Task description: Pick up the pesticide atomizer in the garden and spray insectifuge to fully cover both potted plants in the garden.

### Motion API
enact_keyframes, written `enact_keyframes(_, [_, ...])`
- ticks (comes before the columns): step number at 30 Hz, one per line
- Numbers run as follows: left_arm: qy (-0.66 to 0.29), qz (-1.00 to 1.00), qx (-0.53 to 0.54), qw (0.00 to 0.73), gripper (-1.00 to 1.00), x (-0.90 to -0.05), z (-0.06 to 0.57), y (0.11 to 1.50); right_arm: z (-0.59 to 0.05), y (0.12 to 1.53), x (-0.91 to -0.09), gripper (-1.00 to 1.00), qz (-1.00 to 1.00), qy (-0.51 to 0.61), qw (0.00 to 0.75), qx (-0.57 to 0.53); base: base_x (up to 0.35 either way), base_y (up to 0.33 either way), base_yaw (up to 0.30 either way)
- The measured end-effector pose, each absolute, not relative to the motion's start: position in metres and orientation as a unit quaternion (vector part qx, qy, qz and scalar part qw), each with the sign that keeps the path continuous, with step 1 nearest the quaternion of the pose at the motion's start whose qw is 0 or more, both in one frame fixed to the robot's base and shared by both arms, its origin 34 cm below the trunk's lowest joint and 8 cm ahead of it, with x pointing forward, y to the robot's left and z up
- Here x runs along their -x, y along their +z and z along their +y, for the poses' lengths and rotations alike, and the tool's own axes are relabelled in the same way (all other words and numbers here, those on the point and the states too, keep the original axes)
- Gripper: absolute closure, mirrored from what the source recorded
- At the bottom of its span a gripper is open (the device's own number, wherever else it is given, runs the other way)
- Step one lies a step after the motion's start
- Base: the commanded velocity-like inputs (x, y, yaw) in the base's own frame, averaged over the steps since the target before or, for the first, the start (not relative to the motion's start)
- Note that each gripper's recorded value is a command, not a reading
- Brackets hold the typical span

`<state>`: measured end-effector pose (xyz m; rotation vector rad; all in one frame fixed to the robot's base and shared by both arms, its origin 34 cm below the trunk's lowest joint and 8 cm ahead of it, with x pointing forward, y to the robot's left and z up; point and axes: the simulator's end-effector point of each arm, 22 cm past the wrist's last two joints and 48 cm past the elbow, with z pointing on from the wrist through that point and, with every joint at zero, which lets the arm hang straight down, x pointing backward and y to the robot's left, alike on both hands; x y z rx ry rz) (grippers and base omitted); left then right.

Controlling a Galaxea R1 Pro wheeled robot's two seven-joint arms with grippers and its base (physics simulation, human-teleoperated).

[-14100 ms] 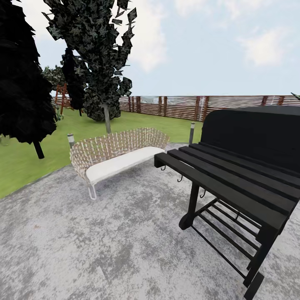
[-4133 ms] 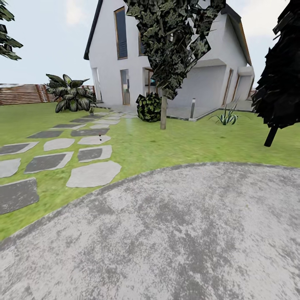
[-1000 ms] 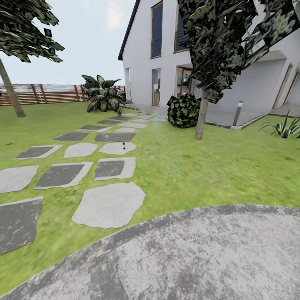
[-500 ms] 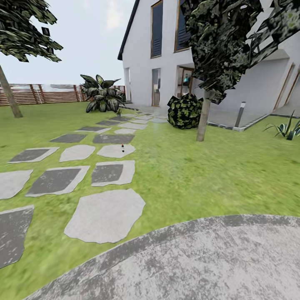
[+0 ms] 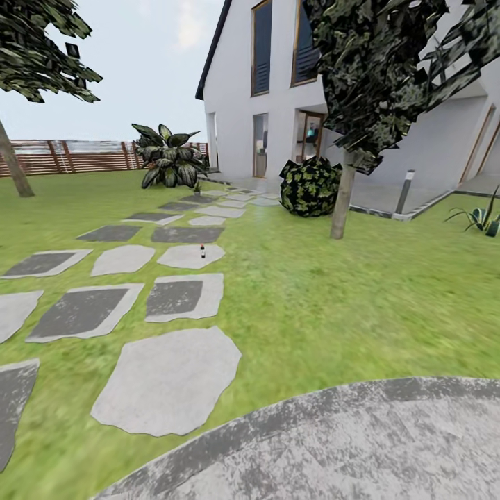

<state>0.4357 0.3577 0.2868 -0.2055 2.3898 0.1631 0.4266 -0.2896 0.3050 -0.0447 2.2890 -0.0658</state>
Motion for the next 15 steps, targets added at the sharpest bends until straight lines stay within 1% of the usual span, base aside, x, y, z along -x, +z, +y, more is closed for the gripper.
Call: enact_keyframes(15, [0.064, 0.927, 0.080, 0.360, -1.00, -0.4357, 0.3578, 0.2868, -0.2896, 0.3050, -0.4267, -1.00, 0.910, -0.026, 0.413, 0.018, 0.340, 0.000, 0.000])
